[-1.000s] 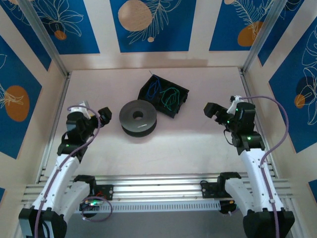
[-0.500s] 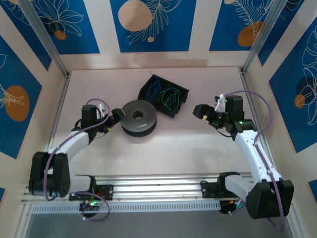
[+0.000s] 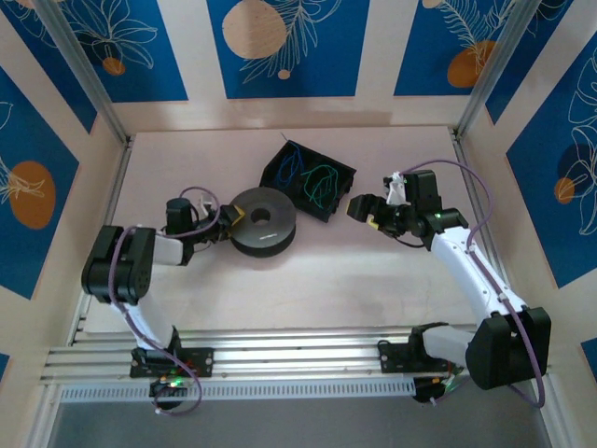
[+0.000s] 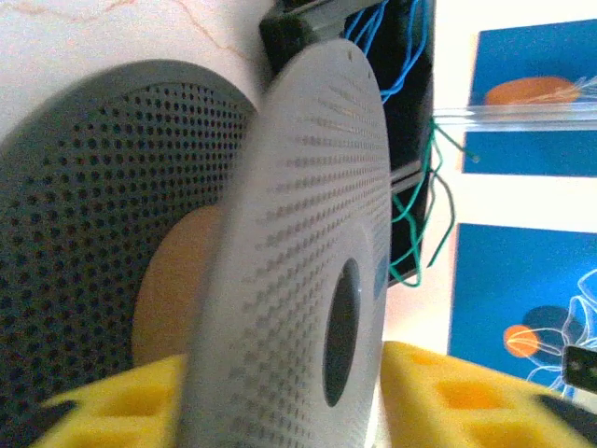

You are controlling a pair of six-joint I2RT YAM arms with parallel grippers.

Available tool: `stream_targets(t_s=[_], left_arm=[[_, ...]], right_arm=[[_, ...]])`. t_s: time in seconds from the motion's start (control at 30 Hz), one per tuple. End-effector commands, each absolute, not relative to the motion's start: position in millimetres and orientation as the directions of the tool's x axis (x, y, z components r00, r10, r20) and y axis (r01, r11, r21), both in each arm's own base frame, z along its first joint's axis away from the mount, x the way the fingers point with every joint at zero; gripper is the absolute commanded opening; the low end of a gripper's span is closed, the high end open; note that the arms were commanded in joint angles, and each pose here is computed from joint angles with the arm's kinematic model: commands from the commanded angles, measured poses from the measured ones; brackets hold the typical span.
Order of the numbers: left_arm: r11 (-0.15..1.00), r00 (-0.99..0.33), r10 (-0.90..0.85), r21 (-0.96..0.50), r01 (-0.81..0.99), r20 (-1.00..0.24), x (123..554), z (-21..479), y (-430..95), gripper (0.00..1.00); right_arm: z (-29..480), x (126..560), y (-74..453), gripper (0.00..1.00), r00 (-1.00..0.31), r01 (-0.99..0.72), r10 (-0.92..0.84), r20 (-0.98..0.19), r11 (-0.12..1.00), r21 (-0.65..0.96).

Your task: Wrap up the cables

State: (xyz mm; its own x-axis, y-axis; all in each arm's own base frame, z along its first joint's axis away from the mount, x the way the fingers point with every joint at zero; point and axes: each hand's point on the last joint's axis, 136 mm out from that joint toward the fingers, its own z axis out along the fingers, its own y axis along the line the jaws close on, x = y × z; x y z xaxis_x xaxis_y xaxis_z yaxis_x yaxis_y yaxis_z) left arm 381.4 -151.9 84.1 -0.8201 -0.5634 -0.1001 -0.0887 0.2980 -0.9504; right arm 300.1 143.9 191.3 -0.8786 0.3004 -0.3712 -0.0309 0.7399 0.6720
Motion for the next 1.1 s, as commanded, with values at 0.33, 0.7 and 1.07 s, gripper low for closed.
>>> stream_targets(t_s=[0.33, 0.7, 1.07], left_arm=[[0.128, -0.81, -0.577, -0.991, 0.039, -0.106, 373, 129, -153, 0.0], [0.725, -0.816, -0.38, -0.688, 0.029, -0.435, 317, 195, -130, 0.0], [0.964, -0.807, -0.03, -0.232, 0.134, -0.59, 307, 222, -152, 0.0]], right_arm=[[209, 304, 151, 0.99, -0.883, -0.042, 0.29, -0.369, 0.735, 0.676], [231, 362, 170, 0.62, -0.887, -0.083, 0.228, -0.402, 0.777, 0.624], [193, 441, 173, 0.39, -0.932, -0.049, 0.141, -0.335, 0.865, 0.499]])
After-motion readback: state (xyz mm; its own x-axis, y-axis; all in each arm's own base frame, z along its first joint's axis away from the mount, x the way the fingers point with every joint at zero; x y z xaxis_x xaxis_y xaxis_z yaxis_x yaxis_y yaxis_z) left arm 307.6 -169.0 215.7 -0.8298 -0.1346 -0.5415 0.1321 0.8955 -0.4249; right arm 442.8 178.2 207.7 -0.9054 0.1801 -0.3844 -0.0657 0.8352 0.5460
